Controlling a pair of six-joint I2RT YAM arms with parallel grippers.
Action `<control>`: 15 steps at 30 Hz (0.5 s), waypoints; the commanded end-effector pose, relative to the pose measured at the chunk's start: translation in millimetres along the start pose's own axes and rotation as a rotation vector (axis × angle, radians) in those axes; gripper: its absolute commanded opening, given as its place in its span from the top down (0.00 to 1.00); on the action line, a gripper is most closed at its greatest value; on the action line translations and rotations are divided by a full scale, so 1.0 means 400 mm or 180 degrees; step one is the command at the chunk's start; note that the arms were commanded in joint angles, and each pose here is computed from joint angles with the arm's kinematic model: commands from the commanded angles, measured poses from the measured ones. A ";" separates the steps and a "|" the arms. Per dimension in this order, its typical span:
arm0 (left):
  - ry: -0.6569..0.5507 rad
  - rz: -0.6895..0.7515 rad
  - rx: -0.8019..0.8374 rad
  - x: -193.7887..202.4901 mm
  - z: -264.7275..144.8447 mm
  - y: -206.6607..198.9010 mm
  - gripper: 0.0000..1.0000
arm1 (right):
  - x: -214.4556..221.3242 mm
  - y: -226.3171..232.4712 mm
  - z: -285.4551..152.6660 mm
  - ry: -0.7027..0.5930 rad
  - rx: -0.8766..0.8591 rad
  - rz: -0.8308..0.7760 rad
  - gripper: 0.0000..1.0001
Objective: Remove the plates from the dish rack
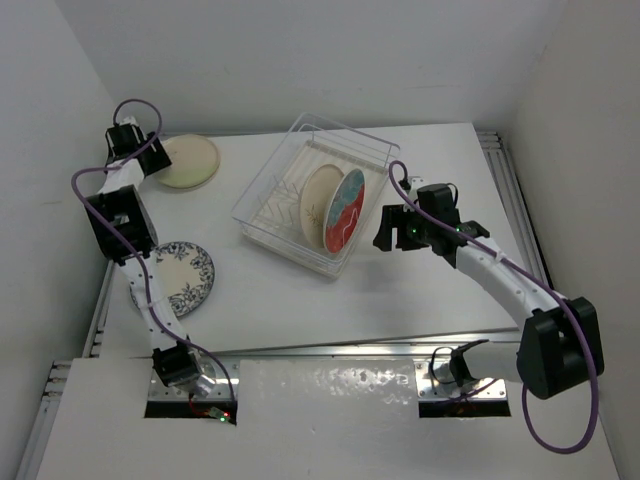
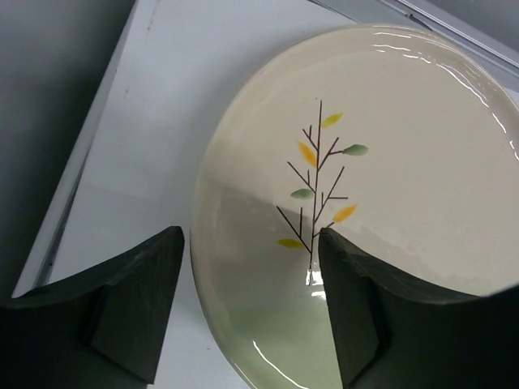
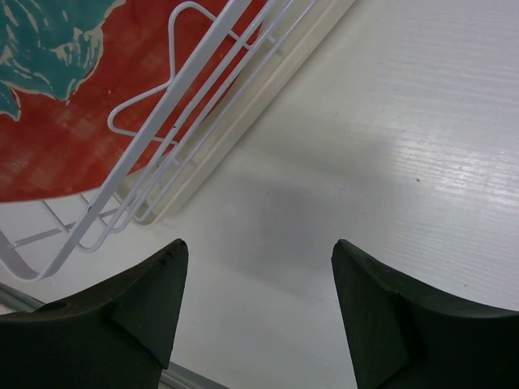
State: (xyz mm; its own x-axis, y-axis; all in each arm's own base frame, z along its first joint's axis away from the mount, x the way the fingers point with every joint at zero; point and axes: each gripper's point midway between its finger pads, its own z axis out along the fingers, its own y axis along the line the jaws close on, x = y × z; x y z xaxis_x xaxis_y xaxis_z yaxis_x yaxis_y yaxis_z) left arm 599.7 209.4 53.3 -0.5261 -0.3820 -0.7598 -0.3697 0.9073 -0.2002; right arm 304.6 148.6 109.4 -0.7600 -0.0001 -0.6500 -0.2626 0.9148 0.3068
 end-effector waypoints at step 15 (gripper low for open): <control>-0.0704 0.1999 0.2290 -0.195 -0.757 -0.797 0.31 | -0.095 -0.027 -0.018 -0.0493 0.0306 0.0006 0.24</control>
State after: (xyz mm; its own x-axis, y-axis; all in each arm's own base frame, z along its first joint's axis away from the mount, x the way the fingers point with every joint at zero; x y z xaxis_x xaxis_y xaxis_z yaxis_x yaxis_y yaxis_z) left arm 591.4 19.3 345.9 -0.2644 0.0122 -0.9643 0.1796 0.9830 -0.0368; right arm 318.4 136.8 117.9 -0.7180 0.0482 -0.6944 -0.1947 0.9439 0.2668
